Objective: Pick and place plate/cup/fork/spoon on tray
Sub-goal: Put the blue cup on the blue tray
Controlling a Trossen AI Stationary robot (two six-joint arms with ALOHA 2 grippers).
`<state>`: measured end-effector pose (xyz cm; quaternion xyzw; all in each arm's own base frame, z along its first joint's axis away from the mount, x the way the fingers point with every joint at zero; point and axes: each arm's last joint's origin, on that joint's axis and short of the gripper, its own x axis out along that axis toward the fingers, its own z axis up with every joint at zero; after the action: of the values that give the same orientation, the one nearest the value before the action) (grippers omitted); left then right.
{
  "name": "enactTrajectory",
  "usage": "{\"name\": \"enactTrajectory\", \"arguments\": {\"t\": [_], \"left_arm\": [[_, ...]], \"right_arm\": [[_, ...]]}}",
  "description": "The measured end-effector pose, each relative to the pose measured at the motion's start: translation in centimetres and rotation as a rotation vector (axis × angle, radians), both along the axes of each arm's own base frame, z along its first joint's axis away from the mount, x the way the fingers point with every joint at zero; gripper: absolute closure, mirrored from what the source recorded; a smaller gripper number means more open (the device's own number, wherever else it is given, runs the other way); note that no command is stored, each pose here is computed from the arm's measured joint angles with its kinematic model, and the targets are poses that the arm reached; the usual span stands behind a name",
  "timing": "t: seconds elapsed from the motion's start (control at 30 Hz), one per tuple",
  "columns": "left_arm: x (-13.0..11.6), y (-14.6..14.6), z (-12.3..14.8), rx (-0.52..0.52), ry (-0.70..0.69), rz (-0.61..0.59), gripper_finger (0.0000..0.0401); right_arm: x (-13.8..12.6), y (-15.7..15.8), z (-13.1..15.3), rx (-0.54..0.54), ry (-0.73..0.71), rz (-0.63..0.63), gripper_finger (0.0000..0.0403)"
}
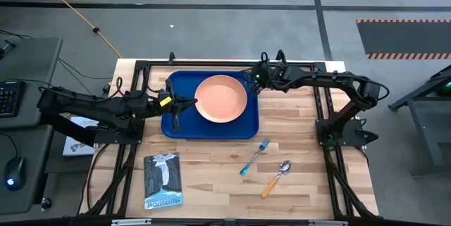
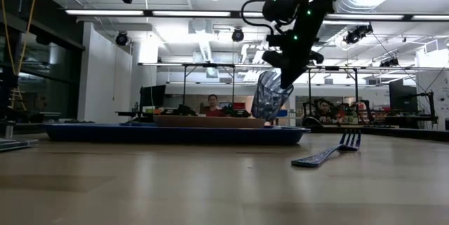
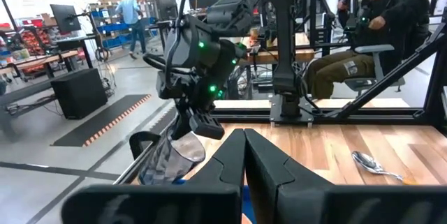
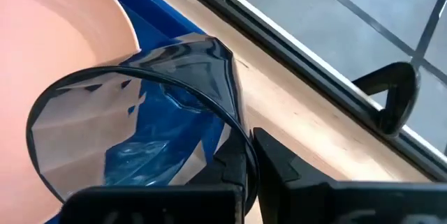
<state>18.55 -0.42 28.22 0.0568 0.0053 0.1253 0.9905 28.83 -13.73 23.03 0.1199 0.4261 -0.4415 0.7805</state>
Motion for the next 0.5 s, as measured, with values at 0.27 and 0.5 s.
{"name": "enactTrajectory", "arguments": {"t": [0.27, 0.5], "left_arm": [[0.0, 0.0, 0.0, 0.001, 0.0, 0.001, 0.0401], [0.0, 0.0, 0.0, 0.001, 0.003, 0.002, 0.0401]], "right_arm": [[1.0, 0.4, -1.8, 0.071, -0.008, 0.037, 0.0403], [2.1, 1.1, -1.6, 0.075, -0.047, 0.099, 0.0403]]}}
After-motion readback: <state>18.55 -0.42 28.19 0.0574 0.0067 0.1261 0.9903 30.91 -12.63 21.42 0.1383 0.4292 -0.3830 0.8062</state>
